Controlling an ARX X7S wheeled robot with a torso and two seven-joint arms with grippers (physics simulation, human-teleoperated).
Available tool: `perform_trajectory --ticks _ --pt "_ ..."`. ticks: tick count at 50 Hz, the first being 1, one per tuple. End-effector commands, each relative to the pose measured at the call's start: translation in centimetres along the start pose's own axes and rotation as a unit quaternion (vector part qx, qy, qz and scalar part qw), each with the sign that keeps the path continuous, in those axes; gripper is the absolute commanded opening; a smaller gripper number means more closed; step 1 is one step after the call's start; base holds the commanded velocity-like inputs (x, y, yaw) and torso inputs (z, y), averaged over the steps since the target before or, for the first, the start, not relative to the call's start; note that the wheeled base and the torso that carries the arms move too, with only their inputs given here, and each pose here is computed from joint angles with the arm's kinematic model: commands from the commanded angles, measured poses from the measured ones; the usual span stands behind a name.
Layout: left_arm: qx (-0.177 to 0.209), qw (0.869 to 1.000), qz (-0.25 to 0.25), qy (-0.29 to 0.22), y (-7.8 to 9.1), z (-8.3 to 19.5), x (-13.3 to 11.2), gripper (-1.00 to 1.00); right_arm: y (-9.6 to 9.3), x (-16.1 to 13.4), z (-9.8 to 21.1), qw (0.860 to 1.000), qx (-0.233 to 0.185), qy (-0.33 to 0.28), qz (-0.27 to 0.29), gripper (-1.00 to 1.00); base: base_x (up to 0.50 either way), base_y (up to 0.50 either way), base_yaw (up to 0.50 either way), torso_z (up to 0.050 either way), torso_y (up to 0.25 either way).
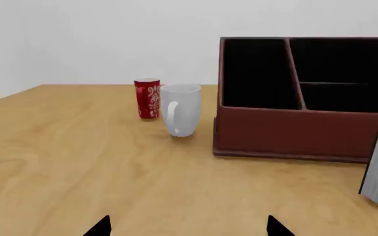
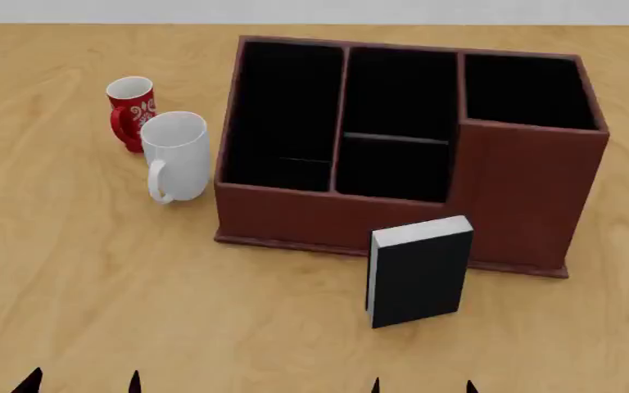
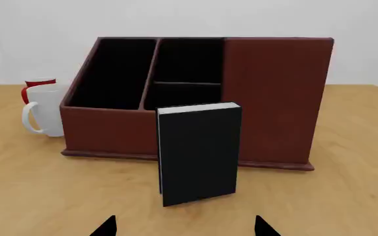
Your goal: Pick up the book and place it in the right compartment of the caddy.
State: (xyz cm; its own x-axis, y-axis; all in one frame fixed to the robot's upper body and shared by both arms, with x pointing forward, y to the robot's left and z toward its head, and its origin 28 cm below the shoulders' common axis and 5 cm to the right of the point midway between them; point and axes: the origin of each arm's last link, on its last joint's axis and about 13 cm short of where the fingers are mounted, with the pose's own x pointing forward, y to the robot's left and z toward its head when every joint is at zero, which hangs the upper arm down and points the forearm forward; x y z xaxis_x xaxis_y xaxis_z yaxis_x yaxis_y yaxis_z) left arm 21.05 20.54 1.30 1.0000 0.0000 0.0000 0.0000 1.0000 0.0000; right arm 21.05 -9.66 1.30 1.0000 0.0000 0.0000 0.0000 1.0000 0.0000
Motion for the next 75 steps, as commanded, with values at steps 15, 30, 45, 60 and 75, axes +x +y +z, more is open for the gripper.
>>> perform_trajectory --ticks 15,30,45,60,75 --pt "0.01 1.0 -0.003 0.003 0.0 0.0 0.0 1.0 0.3 0.1 -0.2 1.0 -0.008 0.004 0.004 1.0 0.0 0.0 0.0 0.0 0.0" --pt "0.013 1.0 -0.012 -0.011 0.0 0.0 0.0 1.0 0.1 0.5 2.0 1.0 -0.009 -0.023 0.0 1.0 0.0 0.0 0.0 0.0 0.0" --pt "-0.007 0.994 -0.009 -0.105 -2.2 12.9 1.4 1.0 -0.3 3.0 8.9 0.994 -0.007 -0.107 -0.003 1.0 0.0 0.0 0.0 0.0 0.0" --pt "-0.022 0.979 -0.006 -0.203 -2.1 15.2 0.2 1.0 -1.7 3.2 14.9 0.985 -0.013 -0.168 -0.023 1.0 0.0 0.0 0.0 0.0 0.0" --pt "-0.012 0.957 0.007 -0.29 -2.0 16.9 -1.2 1.0 -2.7 3.0 18.4 0.976 -0.022 -0.211 -0.045 1.0 0.0 0.0 0.0 0.0 0.0"
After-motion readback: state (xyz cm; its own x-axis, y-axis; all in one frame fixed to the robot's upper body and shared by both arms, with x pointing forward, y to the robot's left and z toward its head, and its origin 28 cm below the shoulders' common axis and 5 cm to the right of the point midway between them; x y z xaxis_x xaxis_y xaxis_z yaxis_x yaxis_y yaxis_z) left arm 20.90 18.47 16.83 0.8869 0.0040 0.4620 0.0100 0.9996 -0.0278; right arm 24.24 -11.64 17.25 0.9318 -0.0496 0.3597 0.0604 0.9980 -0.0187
